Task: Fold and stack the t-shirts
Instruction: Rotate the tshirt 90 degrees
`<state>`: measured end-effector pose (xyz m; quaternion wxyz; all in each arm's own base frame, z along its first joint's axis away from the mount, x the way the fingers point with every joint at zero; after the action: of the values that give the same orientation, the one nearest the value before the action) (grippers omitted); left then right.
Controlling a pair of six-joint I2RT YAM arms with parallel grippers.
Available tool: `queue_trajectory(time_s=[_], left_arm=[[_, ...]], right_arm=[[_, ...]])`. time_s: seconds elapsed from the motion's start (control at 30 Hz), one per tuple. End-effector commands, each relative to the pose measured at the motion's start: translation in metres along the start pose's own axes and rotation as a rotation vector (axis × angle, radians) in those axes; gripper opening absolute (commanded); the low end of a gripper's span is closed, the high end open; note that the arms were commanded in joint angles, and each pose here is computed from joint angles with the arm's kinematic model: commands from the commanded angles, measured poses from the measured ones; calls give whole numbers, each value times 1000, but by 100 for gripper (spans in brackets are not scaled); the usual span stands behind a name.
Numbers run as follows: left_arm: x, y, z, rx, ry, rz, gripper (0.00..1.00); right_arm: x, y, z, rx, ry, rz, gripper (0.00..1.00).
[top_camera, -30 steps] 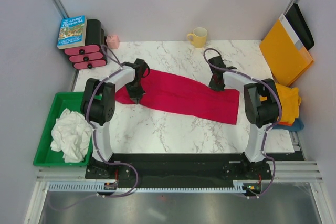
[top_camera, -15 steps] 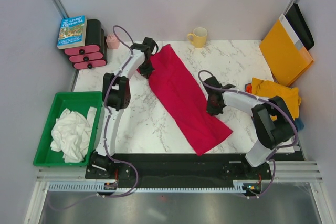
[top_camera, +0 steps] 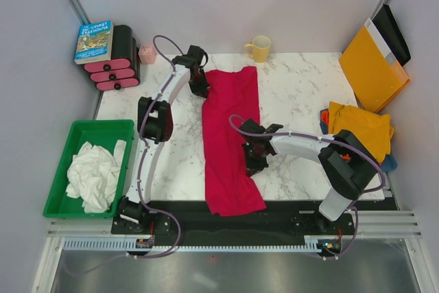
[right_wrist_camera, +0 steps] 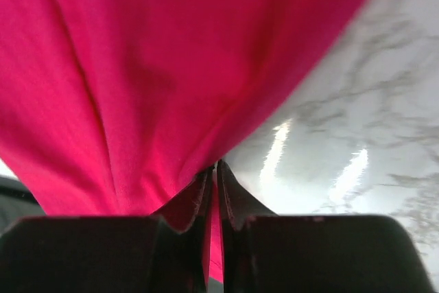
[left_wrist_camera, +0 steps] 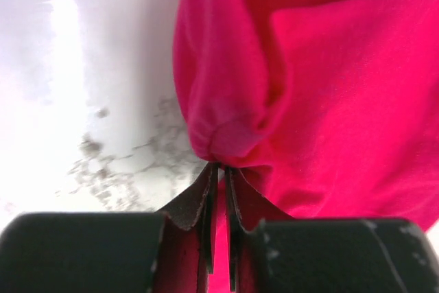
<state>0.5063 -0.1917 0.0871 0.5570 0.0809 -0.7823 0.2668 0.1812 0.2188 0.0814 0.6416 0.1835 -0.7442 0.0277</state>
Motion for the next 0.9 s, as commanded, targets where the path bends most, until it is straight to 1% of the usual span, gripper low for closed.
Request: queue_trajectory(time_s=[0.0, 0.03, 0.07, 0.1, 0.13, 0.17, 0.2, 0.23, 0.27, 0.3, 0.33, 0.37, 0.4, 0.43, 0.47, 0.5, 0.53, 0.57, 0.6, 0.63, 0.67, 0.73, 0.77, 0.8, 0.87], left_arm=[[-6, -23, 7, -65, 69, 167, 15], [-2, -23, 3, -64, 47, 161, 15], [5, -24, 0, -64, 18, 150, 15], [27, -26, -4, -59, -24, 148, 15], [37, -25, -12, -58, -90, 128, 15], [53, -26, -16, -56, -129, 129, 16], [78, -25, -17, -63, -169, 138, 18], [97, -25, -23, -62, -228, 141, 19], [111, -24, -24, -64, -259, 143, 21], [116, -17, -20, -71, -262, 123, 22], [150, -18, -24, -68, -322, 147, 22], [159, -15, -21, -68, -334, 149, 22], [159, -7, -12, -70, -318, 131, 22], [178, -7, -8, -74, -337, 167, 22], [180, -7, -4, -81, -340, 192, 22], [168, 1, 9, -93, -298, 182, 21], [172, 1, 15, -103, -285, 211, 20], [158, 7, 25, -113, -254, 196, 18], [153, 7, 33, -126, -236, 194, 16], [147, 5, 43, -147, -193, 211, 14], [137, 9, 53, -167, -166, 190, 12], [128, 2, 71, -214, -153, 185, 11], [124, 1, 78, -229, -147, 182, 11], [118, -2, 89, -252, -133, 186, 11], [112, -4, 98, -261, -124, 180, 10]], right_arm=[[11, 18, -17, 61, -20, -55, 13], [19, 17, -29, 52, -69, -8, 13], [33, 5, -38, 37, -151, 100, 13], [45, -2, -48, 8, -205, 134, 14], [62, -4, -62, -10, -282, 162, 17], [83, -8, -70, -25, -354, 181, 18], [98, -20, -82, -43, -427, 255, 24], [120, -19, -97, -52, -506, 267, 27], [134, -20, -105, -51, -560, 280, 31], [143, -24, -115, -56, -601, 316, 37], [160, -20, -130, -46, -651, 309, 38], [153, -20, -140, -40, -637, 320, 39], [151, -20, -150, -35, -640, 320, 38], [156, -16, -164, -12, -658, 308, 33], [137, -17, -174, -4, -618, 331, 24], [132, -17, -183, -6, -620, 344, 6], [118, -18, -192, -2, -611, 368, 0], [113, -16, -201, 1, -631, 366, 0], [107, -16, -206, 8, -634, 365, 0], [102, -15, -211, 13, -643, 362, 0], [88, -15, -218, 20, -637, 365, 0], [79, -18, -226, 10, -629, 371, 0], [63, -21, -227, 12, -596, 377, 0], [57, -23, -230, 0, -587, 376, 0], [42, -25, -232, -6, -563, 384, 0]])
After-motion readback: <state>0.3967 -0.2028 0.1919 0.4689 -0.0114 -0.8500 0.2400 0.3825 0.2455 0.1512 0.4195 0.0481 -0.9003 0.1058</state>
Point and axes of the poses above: each gripper's point midway between its finger pads, its own x axis back along the fingers, its own y axis along the line the jaws close on, z = x × y, the point moved 7 cm from there along x, back along the fingers, and after that the axes turned 14 degrees about x, right-handed, at the moved point
